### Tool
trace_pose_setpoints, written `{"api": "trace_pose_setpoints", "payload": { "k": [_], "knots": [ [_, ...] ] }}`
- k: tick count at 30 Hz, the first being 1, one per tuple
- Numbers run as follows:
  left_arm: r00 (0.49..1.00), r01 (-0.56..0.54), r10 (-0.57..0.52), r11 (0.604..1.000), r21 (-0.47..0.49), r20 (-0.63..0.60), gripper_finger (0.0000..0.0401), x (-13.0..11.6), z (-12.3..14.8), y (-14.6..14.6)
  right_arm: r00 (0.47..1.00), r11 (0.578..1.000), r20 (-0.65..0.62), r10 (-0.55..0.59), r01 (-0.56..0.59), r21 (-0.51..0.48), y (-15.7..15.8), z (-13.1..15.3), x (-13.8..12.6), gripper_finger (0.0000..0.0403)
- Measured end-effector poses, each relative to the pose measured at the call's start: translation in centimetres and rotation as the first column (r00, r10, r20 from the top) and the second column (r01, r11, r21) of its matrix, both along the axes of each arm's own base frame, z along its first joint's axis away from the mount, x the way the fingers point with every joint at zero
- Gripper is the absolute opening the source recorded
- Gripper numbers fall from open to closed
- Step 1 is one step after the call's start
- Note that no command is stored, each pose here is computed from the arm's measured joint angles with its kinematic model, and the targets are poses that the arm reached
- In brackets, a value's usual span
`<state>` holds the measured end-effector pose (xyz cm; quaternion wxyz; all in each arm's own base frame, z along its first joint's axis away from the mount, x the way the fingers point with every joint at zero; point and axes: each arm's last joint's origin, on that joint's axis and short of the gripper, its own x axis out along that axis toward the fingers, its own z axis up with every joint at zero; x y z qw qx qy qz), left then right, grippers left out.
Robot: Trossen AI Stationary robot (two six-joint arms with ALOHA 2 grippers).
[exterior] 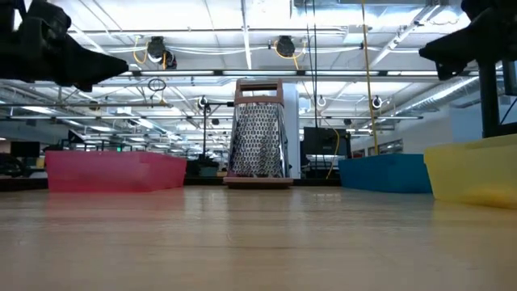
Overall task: Pick & Place Kitchen Items
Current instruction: Return to Home Position
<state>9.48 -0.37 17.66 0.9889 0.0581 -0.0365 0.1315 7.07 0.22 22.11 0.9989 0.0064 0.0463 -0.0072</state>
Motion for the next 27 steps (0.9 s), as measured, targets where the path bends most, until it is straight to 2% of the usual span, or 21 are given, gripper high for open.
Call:
{"api": "trace_pose_setpoints", "payload": {
  "k": [7, 17, 22, 27],
  "knots": [
    [0.994, 0.11, -0.111, 0.991, 0.07, 0.006, 0.0088, 0.1, 0.1, 0.1, 0.998, 1.0, 0.058, 0.005, -0.005, 0.002, 0.1, -1.5, 1.1, 0.0071],
    [0.999, 0.047, -0.046, 0.997, 0.053, -0.019, 0.0088, 0.2, -0.2, 0.8, 0.994, 0.999, 0.106, 0.029, -0.032, 0.029, 0.2, -4.8, 2.5, 0.0071],
    [0.999, 0.045, -0.044, 0.998, 0.051, -0.023, 0.0088, 0.2, -0.3, 0.8, 0.987, 1.0, 0.157, 0.027, -0.027, -0.005, 0.2, -4.7, 2.6, 0.0071],
    [0.999, 0.045, -0.044, 0.998, 0.049, -0.023, 0.0088, 0.2, -0.3, 0.8, 0.987, 0.999, 0.156, 0.028, -0.025, -0.023, 0.2, -4.7, 2.6, 0.0071]
  ]
}}
